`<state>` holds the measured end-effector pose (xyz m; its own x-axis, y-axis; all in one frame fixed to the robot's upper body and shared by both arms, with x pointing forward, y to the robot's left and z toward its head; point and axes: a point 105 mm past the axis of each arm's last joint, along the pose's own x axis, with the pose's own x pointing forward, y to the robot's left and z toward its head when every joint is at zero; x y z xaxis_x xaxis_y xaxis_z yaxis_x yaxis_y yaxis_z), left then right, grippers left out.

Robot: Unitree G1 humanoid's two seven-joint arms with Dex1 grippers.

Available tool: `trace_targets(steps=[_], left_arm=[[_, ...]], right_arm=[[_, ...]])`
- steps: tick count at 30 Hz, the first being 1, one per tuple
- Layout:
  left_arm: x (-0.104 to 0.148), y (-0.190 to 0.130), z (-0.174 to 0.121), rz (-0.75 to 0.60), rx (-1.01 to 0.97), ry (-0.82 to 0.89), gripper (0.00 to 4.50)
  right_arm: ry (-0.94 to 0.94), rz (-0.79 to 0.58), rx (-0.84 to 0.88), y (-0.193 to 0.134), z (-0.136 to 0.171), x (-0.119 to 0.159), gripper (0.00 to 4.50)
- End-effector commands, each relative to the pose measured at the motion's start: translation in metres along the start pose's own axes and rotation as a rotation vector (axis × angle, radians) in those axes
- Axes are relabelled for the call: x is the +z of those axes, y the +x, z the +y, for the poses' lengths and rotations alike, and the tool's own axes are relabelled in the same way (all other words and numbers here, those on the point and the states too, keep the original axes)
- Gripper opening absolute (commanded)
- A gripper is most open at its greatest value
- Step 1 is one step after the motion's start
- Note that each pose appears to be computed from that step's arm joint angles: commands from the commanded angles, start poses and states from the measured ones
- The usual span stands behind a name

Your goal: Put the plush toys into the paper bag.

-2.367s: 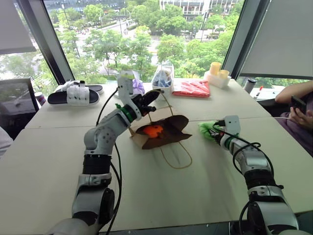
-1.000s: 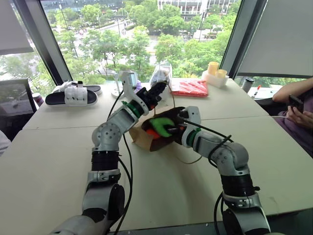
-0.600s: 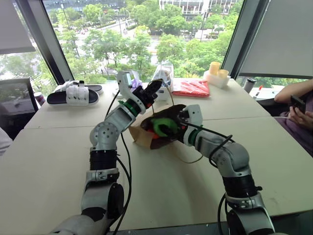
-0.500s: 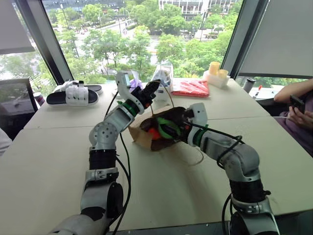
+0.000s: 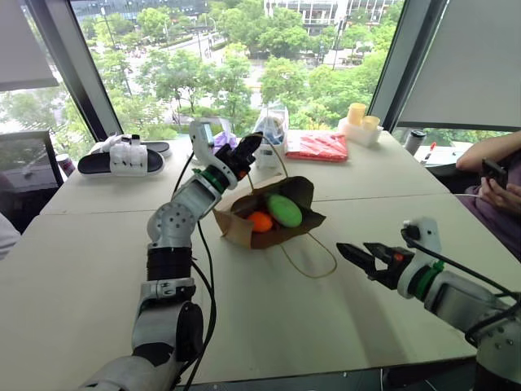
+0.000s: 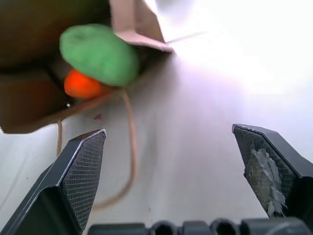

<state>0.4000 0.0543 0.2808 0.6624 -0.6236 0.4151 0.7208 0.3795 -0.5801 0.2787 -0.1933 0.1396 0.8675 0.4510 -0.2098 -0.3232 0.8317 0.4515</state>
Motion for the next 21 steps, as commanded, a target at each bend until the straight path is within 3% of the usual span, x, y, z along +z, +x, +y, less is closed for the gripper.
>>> trace_targets(steps=[1, 5, 8, 14, 16, 20, 21], left_arm=[[0.008, 0.003, -0.012, -0.023, -0.046, 0.028, 0.00], [0.007, 0.004, -0.012, -0.018, -0.048, 0.029, 0.00], [0.005, 0.005, -0.013, -0.009, -0.050, 0.035, 0.00], [0.005, 0.002, -0.009, 0.000, -0.037, 0.048, 0.00], [0.004, 0.002, -0.009, 0.011, -0.036, 0.063, 0.00], [-0.002, 0.001, -0.011, 0.081, -0.050, 0.158, 0.00], [-0.007, 0.000, -0.014, 0.147, -0.071, 0.274, 0.00]], right_arm=[[0.123, -0.028, 0.078, 0.001, 0.008, -0.013, 4.46], [0.260, -0.056, 0.131, 0.006, 0.014, -0.027, 4.46], [0.373, -0.084, 0.163, 0.018, 0.023, -0.035, 3.71], [0.370, -0.096, 0.170, 0.020, 0.030, -0.033, 0.78], [0.373, -0.111, 0.188, 0.019, 0.033, -0.030, 0.07], [0.329, -0.170, 0.290, 0.008, 0.048, -0.008, 0.07], [0.311, -0.215, 0.353, 0.002, 0.057, 0.006, 0.07]])
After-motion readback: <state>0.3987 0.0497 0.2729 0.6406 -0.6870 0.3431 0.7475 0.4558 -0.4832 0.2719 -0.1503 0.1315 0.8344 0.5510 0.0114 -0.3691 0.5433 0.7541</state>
